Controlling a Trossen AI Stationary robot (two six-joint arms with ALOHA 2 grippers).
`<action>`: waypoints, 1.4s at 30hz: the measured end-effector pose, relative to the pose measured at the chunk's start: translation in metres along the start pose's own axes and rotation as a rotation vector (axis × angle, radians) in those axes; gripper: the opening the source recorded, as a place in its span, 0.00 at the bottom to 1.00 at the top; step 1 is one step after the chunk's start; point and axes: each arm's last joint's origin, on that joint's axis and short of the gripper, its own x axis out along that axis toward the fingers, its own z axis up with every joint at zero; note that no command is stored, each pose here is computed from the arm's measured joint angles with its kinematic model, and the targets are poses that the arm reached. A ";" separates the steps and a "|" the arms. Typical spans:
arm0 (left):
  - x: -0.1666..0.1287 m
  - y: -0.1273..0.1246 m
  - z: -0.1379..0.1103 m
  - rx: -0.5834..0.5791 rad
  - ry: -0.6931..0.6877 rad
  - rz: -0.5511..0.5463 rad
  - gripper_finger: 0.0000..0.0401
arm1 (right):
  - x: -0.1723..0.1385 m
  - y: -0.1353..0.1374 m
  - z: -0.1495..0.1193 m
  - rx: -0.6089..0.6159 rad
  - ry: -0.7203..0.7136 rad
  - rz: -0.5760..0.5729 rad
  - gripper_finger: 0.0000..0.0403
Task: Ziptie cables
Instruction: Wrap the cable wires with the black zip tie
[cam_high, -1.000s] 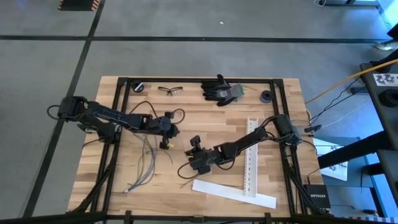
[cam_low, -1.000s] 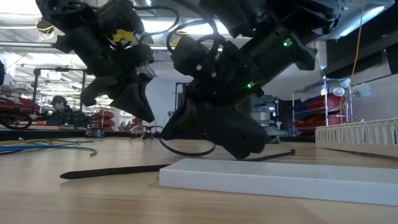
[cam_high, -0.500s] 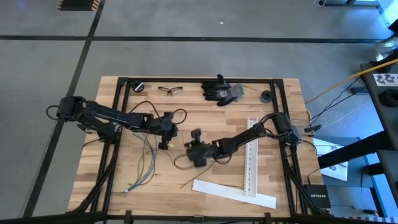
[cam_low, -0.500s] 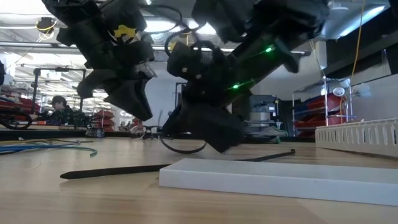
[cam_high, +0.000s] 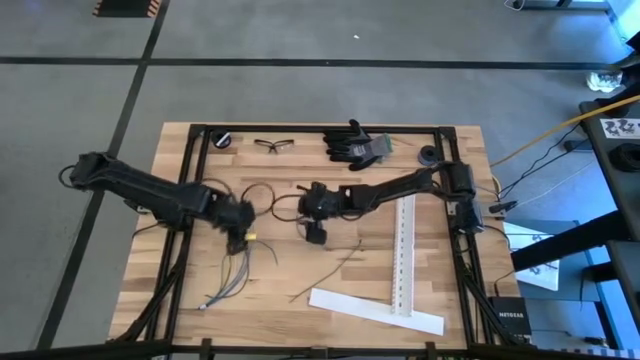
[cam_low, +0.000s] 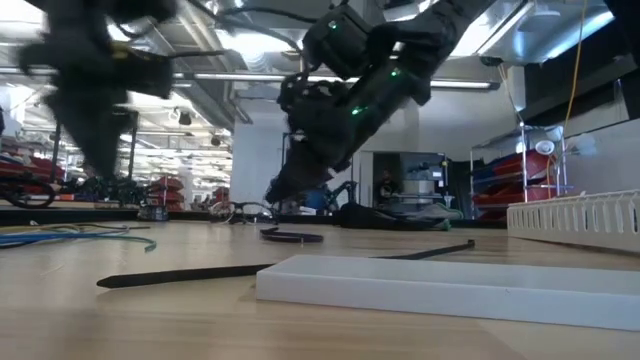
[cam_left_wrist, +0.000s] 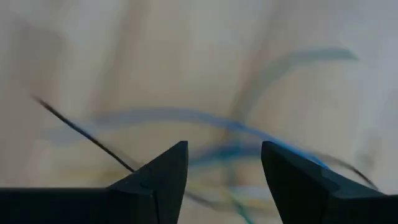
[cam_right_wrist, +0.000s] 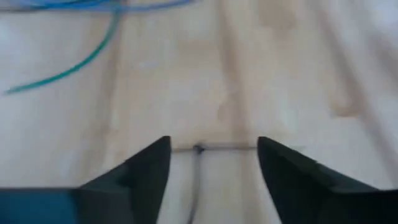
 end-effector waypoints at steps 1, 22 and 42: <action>-0.001 -0.006 -0.008 -0.021 0.031 -0.041 0.46 | -0.001 0.001 0.000 0.002 0.001 0.039 0.62; 0.039 -0.123 -0.110 -0.268 0.413 -0.222 0.39 | -0.006 0.103 -0.007 -0.223 -0.076 0.122 0.72; 0.047 -0.165 -0.133 -0.276 0.344 -0.172 0.39 | -0.014 0.137 -0.015 -0.241 -0.093 0.078 0.72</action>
